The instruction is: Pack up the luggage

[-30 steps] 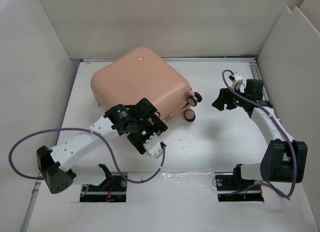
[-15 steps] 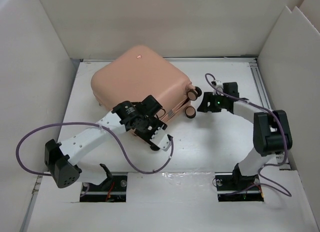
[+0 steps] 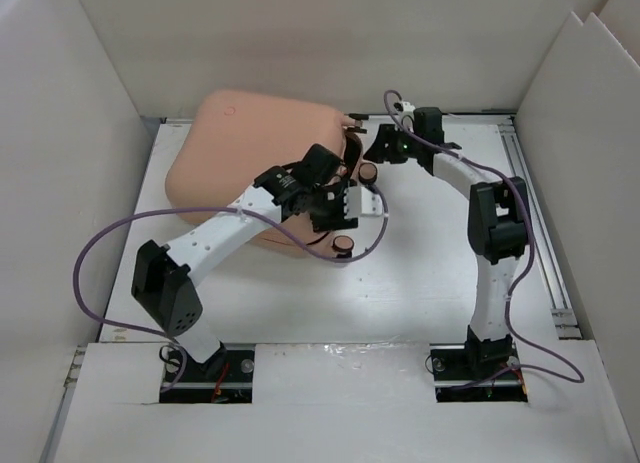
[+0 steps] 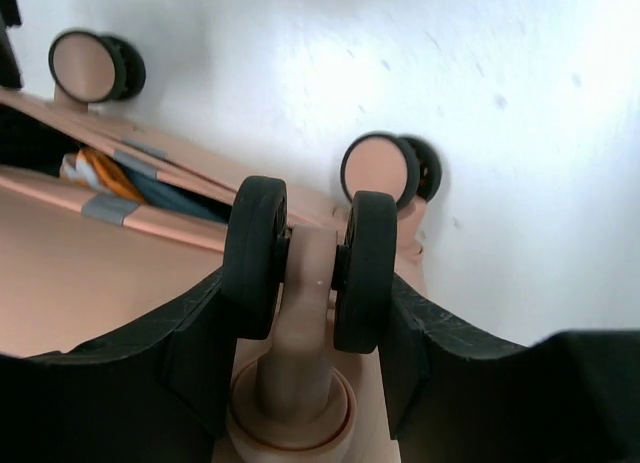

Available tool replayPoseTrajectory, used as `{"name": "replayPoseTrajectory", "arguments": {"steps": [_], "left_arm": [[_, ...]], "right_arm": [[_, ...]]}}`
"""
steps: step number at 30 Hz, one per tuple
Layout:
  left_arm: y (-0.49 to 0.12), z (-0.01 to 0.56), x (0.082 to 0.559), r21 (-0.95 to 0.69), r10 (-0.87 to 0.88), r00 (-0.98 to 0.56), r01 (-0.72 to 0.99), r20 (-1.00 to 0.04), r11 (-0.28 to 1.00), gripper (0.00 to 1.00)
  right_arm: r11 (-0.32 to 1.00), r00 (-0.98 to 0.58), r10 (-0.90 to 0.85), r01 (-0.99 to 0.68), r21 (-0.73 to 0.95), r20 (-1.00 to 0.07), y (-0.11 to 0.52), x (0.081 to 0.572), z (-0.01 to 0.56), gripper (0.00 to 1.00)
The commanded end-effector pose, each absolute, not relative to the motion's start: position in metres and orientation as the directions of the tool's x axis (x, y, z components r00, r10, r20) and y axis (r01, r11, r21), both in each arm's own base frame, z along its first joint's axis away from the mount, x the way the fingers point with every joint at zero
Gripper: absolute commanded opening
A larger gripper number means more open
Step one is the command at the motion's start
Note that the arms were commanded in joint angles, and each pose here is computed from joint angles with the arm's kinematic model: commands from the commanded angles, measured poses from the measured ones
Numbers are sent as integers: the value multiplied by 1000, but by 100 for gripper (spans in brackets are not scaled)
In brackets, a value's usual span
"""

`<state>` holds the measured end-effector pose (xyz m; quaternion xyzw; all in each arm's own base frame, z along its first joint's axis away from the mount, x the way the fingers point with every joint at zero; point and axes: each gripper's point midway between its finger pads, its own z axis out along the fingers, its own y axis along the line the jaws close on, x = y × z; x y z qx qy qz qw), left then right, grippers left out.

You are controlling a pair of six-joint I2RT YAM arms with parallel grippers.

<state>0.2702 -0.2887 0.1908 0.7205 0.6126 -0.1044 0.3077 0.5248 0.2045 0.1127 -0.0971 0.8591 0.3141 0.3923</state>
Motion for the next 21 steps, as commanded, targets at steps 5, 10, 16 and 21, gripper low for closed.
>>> {"name": "replayPoseTrajectory", "arguments": {"steps": [5,10,16,21], "left_arm": [[-361,253,316,-13,479,-169,950,-861,311,0],[-377,277,325,-43,419,-178,949,-890,312,0],[-382,277,328,-10,426,-131,961,-895,276,0],[-382,277,331,16,446,-106,966,-889,259,0]], "right_arm": [[694,-447,158,-584,421,-880,204,546,223,62],[772,-373,71,-566,287,-925,147,488,214,62],[670,-351,34,-687,282,-936,197,367,161,39],[590,-185,210,-759,275,-960,258,315,177,15]]}}
